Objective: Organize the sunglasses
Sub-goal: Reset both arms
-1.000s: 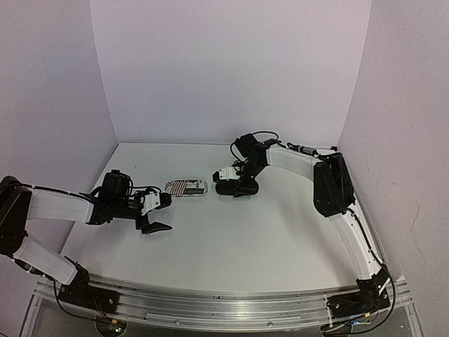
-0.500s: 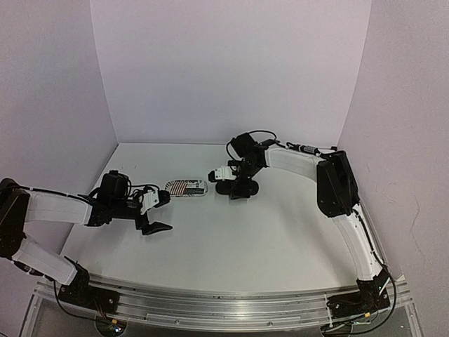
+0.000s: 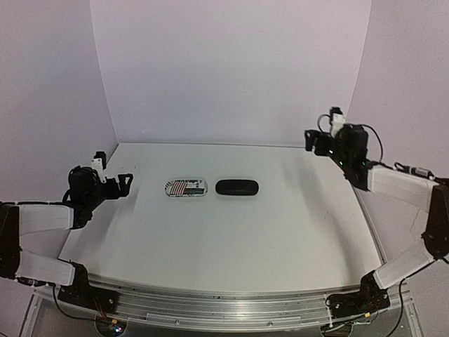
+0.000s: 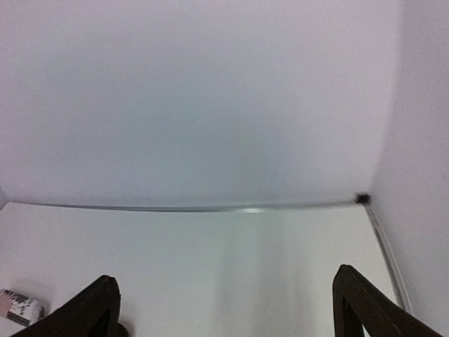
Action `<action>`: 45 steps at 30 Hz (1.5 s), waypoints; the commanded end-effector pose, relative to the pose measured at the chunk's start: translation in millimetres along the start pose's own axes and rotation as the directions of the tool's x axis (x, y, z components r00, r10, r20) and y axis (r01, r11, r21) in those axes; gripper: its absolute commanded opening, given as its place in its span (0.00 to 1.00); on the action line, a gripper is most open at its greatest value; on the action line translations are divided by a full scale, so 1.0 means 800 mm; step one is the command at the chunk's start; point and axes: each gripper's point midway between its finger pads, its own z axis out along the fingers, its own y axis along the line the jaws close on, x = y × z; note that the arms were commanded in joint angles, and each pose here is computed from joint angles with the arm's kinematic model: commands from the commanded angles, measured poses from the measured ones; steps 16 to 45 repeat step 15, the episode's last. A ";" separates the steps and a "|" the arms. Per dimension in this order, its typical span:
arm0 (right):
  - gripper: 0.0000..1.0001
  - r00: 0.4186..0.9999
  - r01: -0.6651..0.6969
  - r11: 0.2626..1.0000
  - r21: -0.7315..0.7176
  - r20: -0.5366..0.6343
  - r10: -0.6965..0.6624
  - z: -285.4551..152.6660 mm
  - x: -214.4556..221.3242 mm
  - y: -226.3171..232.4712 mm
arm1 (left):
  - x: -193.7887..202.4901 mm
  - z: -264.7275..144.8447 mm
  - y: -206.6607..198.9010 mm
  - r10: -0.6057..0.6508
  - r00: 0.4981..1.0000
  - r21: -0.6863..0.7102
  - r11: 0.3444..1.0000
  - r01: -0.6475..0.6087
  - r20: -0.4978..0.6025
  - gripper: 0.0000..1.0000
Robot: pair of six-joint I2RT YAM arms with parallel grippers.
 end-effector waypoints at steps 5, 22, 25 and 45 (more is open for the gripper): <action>0.98 1.000 -0.022 0.944 0.330 0.013 0.019 -0.124 0.120 -0.113 | 0.042 -0.038 0.058 -0.005 1.000 -0.181 0.983 0.006 0.003 1.00; 0.98 0.996 -0.016 0.938 0.346 0.086 -0.015 -0.188 0.177 -0.139 | 0.050 -0.038 0.068 -0.050 0.999 -0.222 0.974 0.048 -0.002 1.00; 0.98 0.996 -0.016 0.938 0.346 0.086 -0.015 -0.188 0.177 -0.139 | 0.050 -0.038 0.068 -0.050 0.999 -0.222 0.974 0.048 -0.002 1.00; 0.98 0.996 -0.016 0.938 0.346 0.086 -0.015 -0.188 0.177 -0.139 | 0.050 -0.038 0.068 -0.050 0.999 -0.222 0.974 0.048 -0.002 1.00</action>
